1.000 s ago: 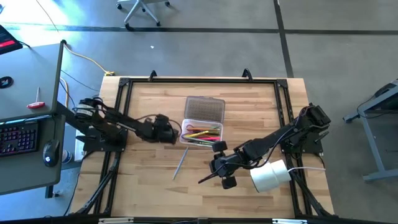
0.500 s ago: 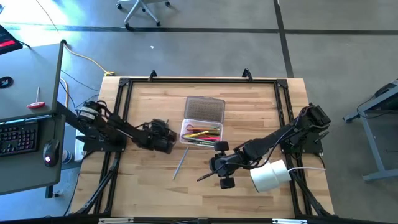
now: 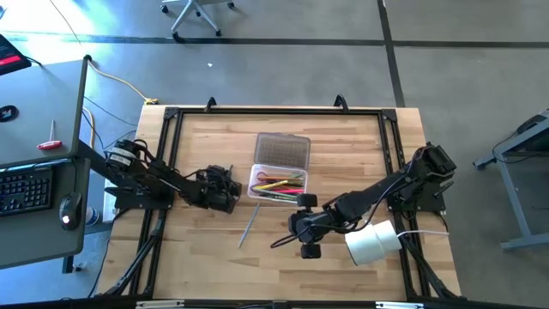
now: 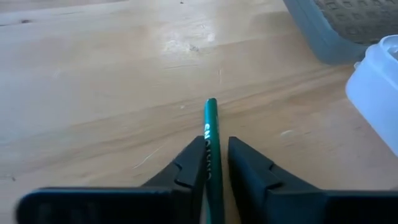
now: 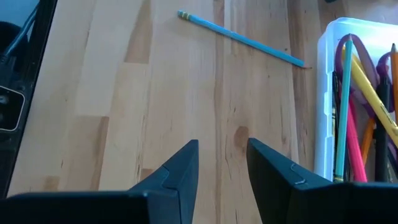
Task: Pick & place school supplies into a supply box
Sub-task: Put the dark green crayon into the black supply box
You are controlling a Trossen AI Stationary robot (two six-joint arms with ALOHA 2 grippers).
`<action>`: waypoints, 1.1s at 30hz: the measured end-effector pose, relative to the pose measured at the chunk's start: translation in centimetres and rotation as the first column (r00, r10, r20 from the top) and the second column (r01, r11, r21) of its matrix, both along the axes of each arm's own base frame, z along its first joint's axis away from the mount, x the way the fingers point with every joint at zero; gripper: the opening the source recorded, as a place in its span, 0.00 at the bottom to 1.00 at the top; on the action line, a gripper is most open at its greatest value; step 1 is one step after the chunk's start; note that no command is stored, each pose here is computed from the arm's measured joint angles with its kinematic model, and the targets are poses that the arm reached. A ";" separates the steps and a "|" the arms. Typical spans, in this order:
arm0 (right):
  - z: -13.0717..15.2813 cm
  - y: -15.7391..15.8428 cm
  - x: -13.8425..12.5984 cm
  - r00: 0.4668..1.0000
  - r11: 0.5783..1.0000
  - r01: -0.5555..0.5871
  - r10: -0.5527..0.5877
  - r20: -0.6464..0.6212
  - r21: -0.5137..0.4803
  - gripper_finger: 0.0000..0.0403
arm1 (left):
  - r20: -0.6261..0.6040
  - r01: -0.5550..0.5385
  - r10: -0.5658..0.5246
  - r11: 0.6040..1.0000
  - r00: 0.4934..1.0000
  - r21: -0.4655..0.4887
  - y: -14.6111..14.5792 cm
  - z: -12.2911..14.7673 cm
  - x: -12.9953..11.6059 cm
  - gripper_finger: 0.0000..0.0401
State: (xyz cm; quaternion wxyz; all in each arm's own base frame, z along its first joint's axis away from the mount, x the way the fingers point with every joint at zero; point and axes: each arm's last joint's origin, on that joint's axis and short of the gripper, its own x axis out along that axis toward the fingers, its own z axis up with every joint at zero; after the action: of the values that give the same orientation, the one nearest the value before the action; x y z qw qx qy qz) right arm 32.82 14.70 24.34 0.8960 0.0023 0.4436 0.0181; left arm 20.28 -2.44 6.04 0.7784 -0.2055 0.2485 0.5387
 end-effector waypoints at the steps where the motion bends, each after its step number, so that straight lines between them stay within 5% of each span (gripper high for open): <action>1: 0.0 0.0 0.0 1.000 1.000 0.000 0.000 0.000 0.000 0.28 | 0.000 -0.001 0.001 1.000 1.000 0.001 0.0 0.0 0.0 0.22; 5: 0.0 0.0 0.0 1.000 1.000 0.002 -0.002 0.001 -0.002 0.28 | 0.007 0.008 -0.008 1.000 1.000 0.008 -0.1 0.2 0.4 0.07; 13: 0.0 0.0 0.0 1.000 1.000 0.001 -0.001 0.001 -0.004 0.28 | 0.023 0.182 -0.181 0.981 0.983 -0.066 -1.3 4.5 4.6 0.09; 23: 0.0 0.8 -0.4 1.000 1.000 -0.027 0.027 -0.006 -0.005 0.28 | 0.035 0.386 -0.389 0.920 0.921 0.070 -2.5 11.8 9.9 0.10; 28: -0.1 1.6 -0.9 0.999 0.999 -0.053 0.053 -0.009 -0.006 0.28 | 0.001 0.501 -0.502 0.865 0.865 0.027 -3.2 12.1 11.9 0.12; 33: 0.0 1.9 -1.0 0.998 0.998 -0.064 0.064 -0.006 -0.008 0.28 | -0.068 0.506 -0.506 0.862 0.860 -0.016 -2.8 9.9 12.8 0.13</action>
State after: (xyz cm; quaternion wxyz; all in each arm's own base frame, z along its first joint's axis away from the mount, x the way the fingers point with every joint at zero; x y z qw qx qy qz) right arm 31.82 16.61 24.29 0.8936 -0.0156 0.4463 0.0448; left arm 33.04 -5.22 15.91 0.8835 -0.1133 0.3200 0.3227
